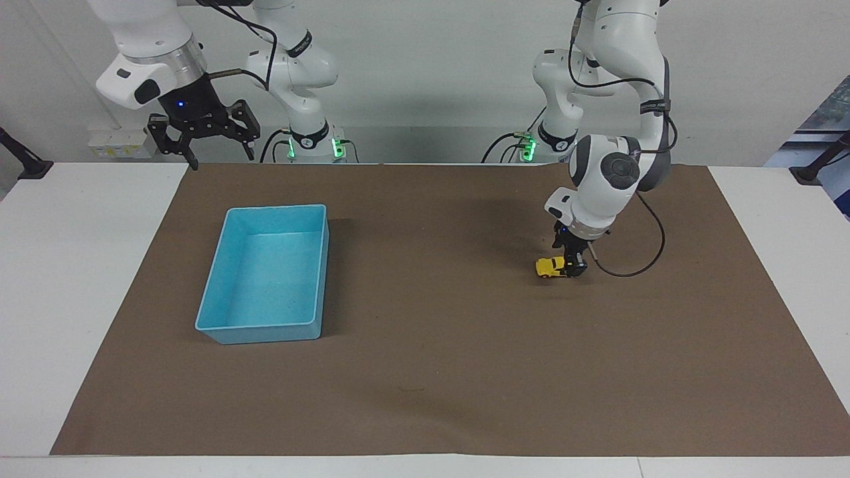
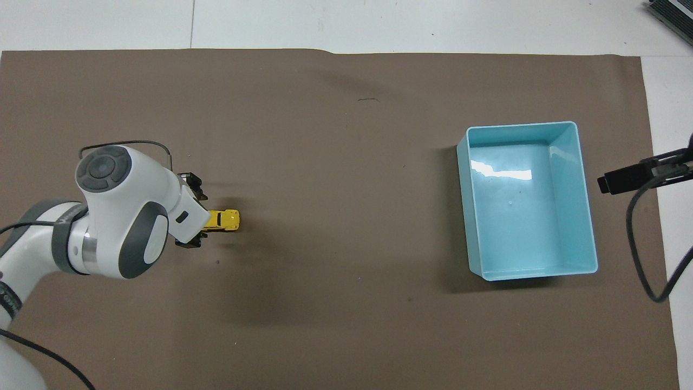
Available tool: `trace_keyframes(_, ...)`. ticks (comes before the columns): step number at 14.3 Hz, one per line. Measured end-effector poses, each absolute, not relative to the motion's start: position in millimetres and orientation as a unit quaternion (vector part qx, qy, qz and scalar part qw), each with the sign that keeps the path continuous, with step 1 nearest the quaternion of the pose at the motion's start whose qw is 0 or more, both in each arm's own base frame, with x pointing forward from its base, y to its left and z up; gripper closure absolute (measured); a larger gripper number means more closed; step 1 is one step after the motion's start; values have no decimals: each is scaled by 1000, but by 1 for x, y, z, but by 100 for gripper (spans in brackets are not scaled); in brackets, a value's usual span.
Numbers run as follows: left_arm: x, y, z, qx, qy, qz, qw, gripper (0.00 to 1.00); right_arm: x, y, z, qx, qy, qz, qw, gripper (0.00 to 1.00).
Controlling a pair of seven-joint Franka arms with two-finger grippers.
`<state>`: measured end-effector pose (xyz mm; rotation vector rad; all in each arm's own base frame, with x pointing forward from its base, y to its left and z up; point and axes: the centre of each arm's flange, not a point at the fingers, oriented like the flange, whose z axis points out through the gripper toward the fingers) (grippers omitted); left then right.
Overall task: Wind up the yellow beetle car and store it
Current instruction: 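Release the car to drive toward the blue box while withdrawing the left gripper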
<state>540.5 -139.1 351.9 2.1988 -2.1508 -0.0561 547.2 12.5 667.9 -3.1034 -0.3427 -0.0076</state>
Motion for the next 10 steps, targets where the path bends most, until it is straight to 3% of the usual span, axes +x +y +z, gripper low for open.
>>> trace_keyframes(1,550,-137,369,719,-694,-11,29,0,547,12,668,-994,-110,-2,10,0)
trace_keyframes(10,599,-90,478,894,-440,80,-4,0,547,13,668,-994,-110,-2,10,0)
